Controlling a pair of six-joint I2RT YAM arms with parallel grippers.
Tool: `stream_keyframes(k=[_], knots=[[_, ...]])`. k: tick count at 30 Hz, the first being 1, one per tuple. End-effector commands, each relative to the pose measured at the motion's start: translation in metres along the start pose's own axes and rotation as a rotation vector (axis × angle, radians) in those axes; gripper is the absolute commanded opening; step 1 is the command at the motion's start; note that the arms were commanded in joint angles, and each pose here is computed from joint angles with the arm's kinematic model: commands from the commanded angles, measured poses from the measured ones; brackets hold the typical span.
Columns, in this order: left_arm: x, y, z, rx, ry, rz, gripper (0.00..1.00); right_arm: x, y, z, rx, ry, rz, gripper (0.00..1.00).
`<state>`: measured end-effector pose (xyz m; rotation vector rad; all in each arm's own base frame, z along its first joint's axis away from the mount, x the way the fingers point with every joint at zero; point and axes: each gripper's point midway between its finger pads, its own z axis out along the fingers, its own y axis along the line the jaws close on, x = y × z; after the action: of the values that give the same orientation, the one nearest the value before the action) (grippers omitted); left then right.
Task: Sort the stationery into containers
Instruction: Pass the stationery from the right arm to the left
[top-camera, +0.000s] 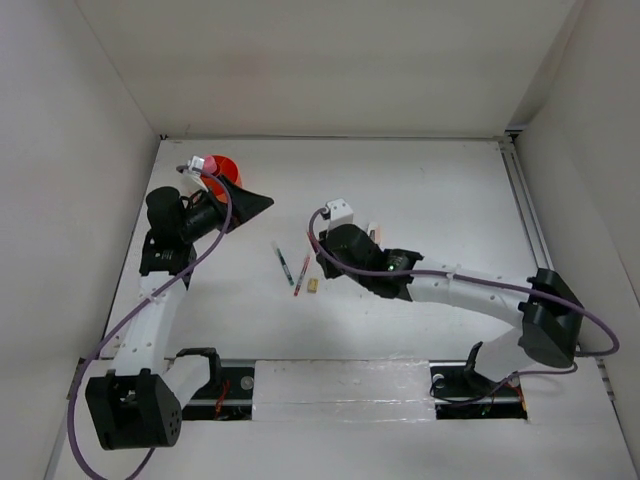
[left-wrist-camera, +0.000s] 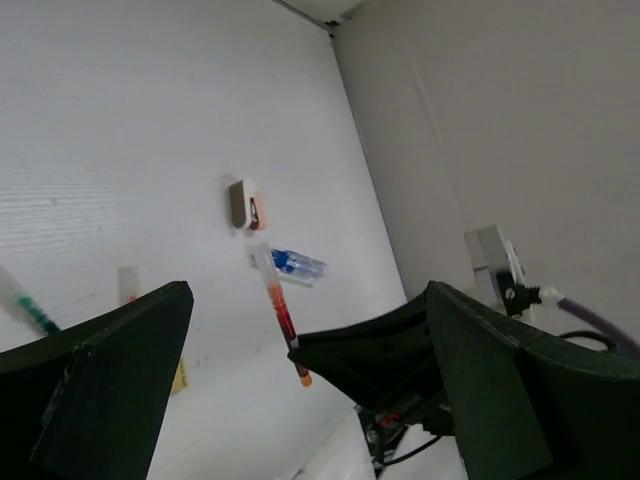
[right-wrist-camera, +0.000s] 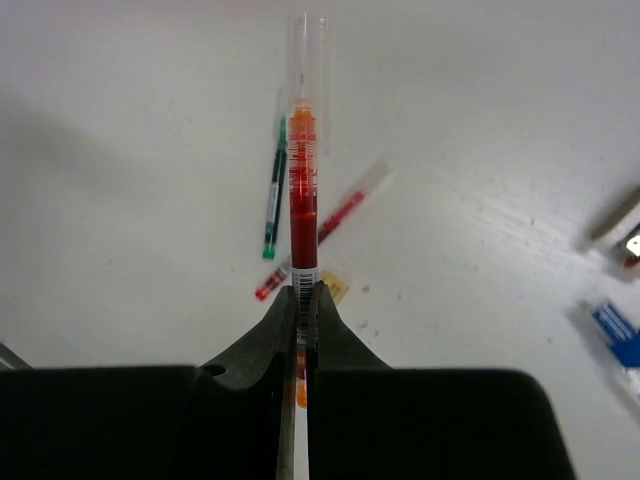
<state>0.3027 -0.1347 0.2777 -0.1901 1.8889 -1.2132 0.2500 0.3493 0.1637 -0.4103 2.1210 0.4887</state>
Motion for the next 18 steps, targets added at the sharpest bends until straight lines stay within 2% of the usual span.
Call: stream_keyframes(k=[1,4,7,18], knots=[[0.001,-0.035,-0.002,0.205,0.022,0.040,1.00,-0.077,0.037,0.003,-0.172,-0.177,-0.052,0.00],[0.005,-0.028,0.000,0.199,0.028,0.021,1.00,-0.106,0.046,0.009,-0.170,-0.221,-0.044,0.00],[0.008,-0.026,-0.001,0.198,0.028,0.028,1.00,-0.117,0.060,0.018,-0.202,-0.227,-0.052,0.00],[0.007,-0.012,0.004,0.141,0.015,0.021,0.98,-0.119,0.078,0.013,-0.299,-0.237,-0.053,0.00]])
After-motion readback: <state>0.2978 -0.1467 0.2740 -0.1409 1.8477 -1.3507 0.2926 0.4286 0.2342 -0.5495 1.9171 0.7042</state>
